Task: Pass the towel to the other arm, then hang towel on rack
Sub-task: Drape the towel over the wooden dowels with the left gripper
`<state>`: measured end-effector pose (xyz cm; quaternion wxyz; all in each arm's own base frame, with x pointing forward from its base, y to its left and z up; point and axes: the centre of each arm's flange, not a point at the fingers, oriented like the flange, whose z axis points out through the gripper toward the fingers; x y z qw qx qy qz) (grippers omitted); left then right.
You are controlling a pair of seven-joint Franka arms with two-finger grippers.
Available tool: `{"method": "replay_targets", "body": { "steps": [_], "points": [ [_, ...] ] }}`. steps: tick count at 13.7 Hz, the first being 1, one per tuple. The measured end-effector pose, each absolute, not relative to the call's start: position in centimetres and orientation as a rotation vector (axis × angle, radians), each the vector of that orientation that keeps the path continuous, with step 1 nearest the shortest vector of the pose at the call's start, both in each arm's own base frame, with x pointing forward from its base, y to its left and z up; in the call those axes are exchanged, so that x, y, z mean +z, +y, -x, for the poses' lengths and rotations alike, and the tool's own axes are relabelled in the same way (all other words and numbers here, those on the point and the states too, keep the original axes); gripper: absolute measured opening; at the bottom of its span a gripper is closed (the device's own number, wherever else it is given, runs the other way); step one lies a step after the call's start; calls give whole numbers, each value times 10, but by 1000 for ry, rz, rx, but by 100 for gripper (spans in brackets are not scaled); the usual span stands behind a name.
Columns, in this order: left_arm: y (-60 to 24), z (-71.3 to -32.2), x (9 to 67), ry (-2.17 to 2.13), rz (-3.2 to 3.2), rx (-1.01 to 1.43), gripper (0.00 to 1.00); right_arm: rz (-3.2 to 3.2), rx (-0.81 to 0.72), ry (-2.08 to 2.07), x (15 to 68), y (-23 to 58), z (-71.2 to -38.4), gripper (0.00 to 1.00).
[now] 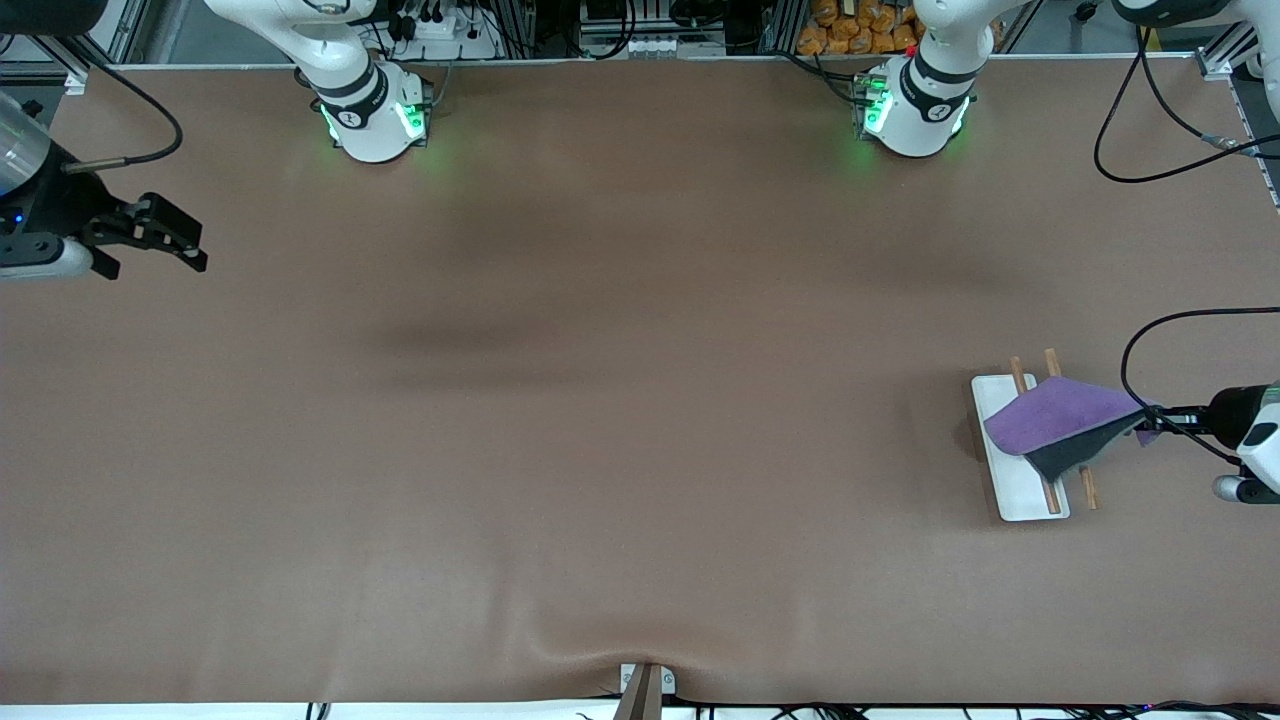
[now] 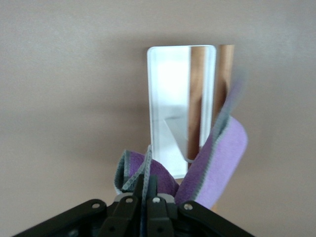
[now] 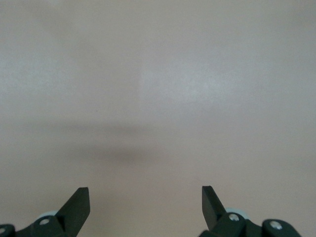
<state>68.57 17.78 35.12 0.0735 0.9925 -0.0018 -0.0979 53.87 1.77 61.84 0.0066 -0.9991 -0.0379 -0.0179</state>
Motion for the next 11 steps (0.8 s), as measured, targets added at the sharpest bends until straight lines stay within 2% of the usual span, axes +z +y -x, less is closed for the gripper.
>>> {"method": "replay_targets", "body": {
  "steps": [7, 11],
  "points": [
    [174, -691, 337, -19, -2977, -277, 2, 3125, -56, -109, 621, 15, -547, 100],
    [165, -696, 332, -37, -2979, -256, 6, 3125, -60, -106, 623, 15, -547, 100]
  ]
}}
